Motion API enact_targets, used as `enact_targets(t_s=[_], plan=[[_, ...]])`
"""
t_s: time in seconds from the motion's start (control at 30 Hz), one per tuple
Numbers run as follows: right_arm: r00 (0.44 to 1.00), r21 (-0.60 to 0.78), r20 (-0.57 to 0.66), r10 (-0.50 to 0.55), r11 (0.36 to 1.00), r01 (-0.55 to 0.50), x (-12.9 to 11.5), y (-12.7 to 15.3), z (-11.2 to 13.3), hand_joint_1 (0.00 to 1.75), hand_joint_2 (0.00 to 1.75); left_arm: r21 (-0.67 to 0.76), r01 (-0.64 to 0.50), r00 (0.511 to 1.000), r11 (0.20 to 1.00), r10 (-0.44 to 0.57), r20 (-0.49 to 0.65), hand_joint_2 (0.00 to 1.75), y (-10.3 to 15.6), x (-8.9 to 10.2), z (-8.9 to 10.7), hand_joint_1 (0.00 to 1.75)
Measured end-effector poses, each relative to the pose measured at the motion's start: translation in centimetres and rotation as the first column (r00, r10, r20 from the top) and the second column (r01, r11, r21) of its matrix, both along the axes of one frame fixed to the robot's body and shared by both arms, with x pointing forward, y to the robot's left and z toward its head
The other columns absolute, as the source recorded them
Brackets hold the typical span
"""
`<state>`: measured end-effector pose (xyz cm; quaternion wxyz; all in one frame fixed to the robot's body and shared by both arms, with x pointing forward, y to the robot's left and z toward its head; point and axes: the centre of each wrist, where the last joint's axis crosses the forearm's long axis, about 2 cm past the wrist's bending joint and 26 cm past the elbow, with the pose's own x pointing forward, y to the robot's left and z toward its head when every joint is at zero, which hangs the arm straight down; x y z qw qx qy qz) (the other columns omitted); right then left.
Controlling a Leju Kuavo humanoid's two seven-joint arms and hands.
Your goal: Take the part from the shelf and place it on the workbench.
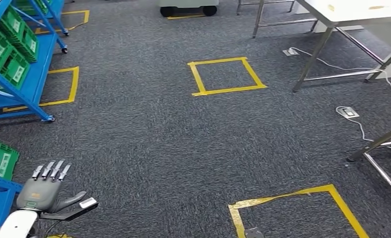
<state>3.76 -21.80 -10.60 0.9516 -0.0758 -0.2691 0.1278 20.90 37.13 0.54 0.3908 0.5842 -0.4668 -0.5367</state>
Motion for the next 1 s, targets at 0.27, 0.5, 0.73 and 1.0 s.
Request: enact_targets(t_s=[0.27, 0.5, 0.73, 1.0], plan=[[1.000, -0.002, -0.002, -0.008, 1.000, 0.008, -0.1, 0.0, 0.0, 0.00, 0.00, -0.051, -0.039, 0.999, 0.998, 0.037, -0.034, 0.00, -0.5, -1.3, -0.9, 0.00], [1.000, -0.002, -0.006, -0.015, 1.000, 0.015, -0.2, 0.0, 0.0, 0.00, 0.00, -0.097, -0.086, 0.993, 0.992, 0.078, -0.084, 0.00, -1.2, -2.9, -2.1, 0.00], [1.000, -0.005, -0.005, -0.021, 1.000, 0.021, -0.2, 0.0, 0.0, 0.00, 0.00, -0.128, -0.139, 0.982, 0.982, 0.121, -0.145, 0.00, -1.1, -4.7, -3.3, 0.00], [1.000, -0.008, -0.010, -0.026, 1.000, 0.026, -0.4, 0.0, 0.0, 0.00, 0.00, -0.169, -0.233, 0.954, 0.958, 0.191, -0.233, 0.00, -1.5, -6.7, -4.9, 0.00]])
